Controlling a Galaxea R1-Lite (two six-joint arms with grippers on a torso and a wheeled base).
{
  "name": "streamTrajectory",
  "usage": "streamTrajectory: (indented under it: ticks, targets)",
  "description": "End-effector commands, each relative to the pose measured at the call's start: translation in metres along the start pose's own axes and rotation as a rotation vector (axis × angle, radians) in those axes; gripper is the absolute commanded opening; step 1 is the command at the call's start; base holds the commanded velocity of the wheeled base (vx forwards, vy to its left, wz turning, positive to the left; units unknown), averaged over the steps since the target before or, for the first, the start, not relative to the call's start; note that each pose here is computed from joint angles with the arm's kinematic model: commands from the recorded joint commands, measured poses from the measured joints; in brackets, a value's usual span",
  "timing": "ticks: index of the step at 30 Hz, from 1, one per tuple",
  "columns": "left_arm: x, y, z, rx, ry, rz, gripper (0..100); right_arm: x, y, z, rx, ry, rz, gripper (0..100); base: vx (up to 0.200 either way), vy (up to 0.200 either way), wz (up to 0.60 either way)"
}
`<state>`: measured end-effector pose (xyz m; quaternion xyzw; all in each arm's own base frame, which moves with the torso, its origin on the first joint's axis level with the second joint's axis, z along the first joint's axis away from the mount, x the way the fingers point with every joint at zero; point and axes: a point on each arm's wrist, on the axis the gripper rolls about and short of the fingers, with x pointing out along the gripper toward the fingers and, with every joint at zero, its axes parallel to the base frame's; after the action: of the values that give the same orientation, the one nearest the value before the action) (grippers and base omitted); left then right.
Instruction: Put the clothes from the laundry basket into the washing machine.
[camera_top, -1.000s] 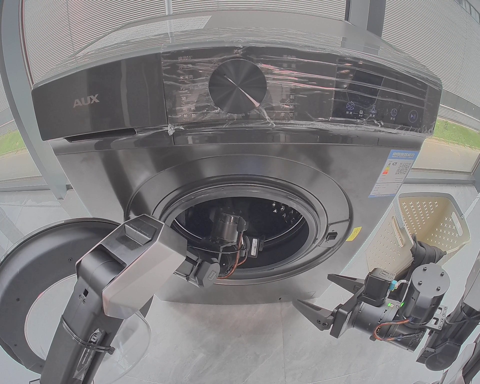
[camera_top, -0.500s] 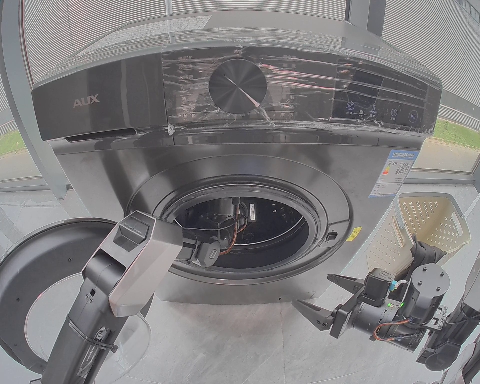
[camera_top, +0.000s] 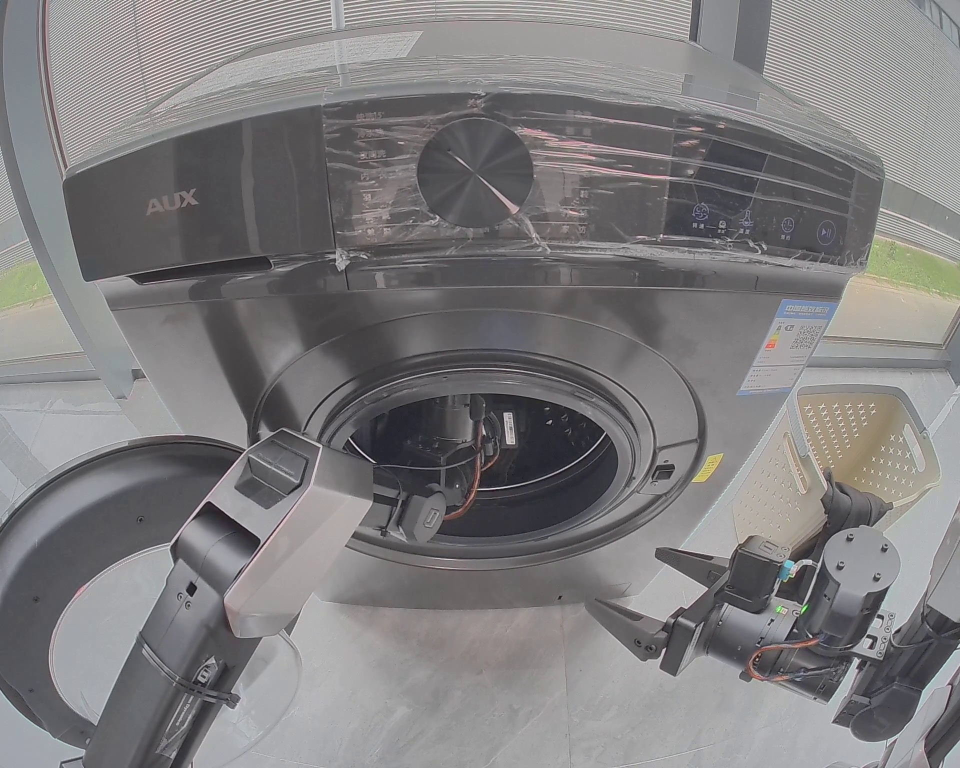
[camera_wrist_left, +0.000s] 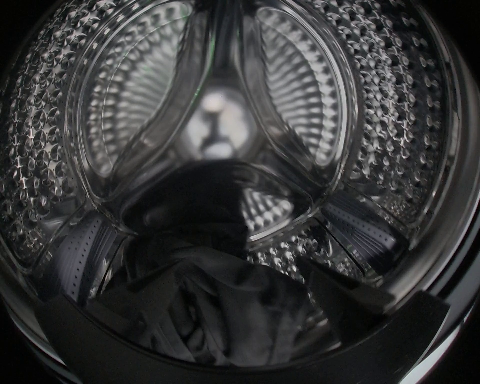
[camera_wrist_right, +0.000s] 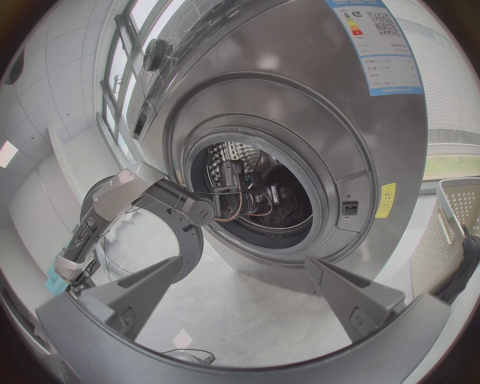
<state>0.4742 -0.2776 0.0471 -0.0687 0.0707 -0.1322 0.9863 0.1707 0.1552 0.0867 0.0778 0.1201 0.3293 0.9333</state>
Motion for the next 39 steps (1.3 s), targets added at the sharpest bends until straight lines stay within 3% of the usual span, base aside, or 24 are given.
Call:
streamTrajectory:
  ticks: [1, 4, 8, 12, 18, 21, 24, 29, 31, 32, 39]
  targets:
    - [-0.035, -0.024, 0.013, 0.013, 0.063, -0.057, 100, 0.0, 0.001, -0.001, 0.0, 0.005, 0.002, 100, 0.0, 0.0, 0.0]
    - [-0.066, -0.043, 0.014, 0.032, 0.121, -0.104, 100, 0.0, 0.0, -0.001, 0.0, 0.006, 0.001, 100, 0.0, 0.0, 0.0]
    - [-0.107, -0.059, 0.008, 0.063, 0.19, -0.153, 100, -0.003, 0.0, -0.003, -0.001, 0.018, 0.001, 100, 0.0, 0.0, 0.0]
    - [-0.142, -0.065, 0.003, 0.082, 0.221, -0.196, 100, -0.004, 0.0, -0.004, -0.001, 0.021, -0.002, 100, 0.0, 0.0, 0.0]
    - [-0.181, -0.061, 0.004, 0.099, 0.247, -0.228, 100, -0.006, -0.001, -0.006, -0.002, 0.036, -0.004, 100, 0.0, 0.0, 0.0]
    - [-0.21, -0.057, 0.003, 0.107, 0.263, -0.252, 100, -0.007, -0.001, -0.007, -0.002, 0.041, -0.005, 100, 0.0, 0.0, 0.0]
    - [-0.235, -0.05, 0.01, 0.096, 0.242, -0.274, 100, -0.008, -0.003, -0.008, -0.002, 0.044, -0.017, 100, 0.0, 0.0, 0.0]
    - [-0.276, -0.04, 0.04, 0.018, 0.174, -0.31, 100, -0.016, -0.009, -0.011, -0.016, 0.067, -0.049, 100, 0.0, 0.0, 0.0]
    - [-0.294, -0.03, 0.053, -0.014, 0.151, -0.313, 100, -0.022, -0.018, -0.014, -0.056, 0.085, -0.096, 100, 0.0, 0.0, 0.0]
    - [-0.308, -0.019, 0.061, -0.025, 0.136, -0.308, 100, -0.026, -0.027, -0.01, -0.076, 0.071, -0.156, 100, 0.0, 0.0, 0.0]
    - [-0.35, 0.023, 0.075, -0.052, 0.072, -0.245, 100, -0.049, -0.05, 0.021, -0.041, -0.102, -0.291, 100, 0.0, 0.0, 0.0]
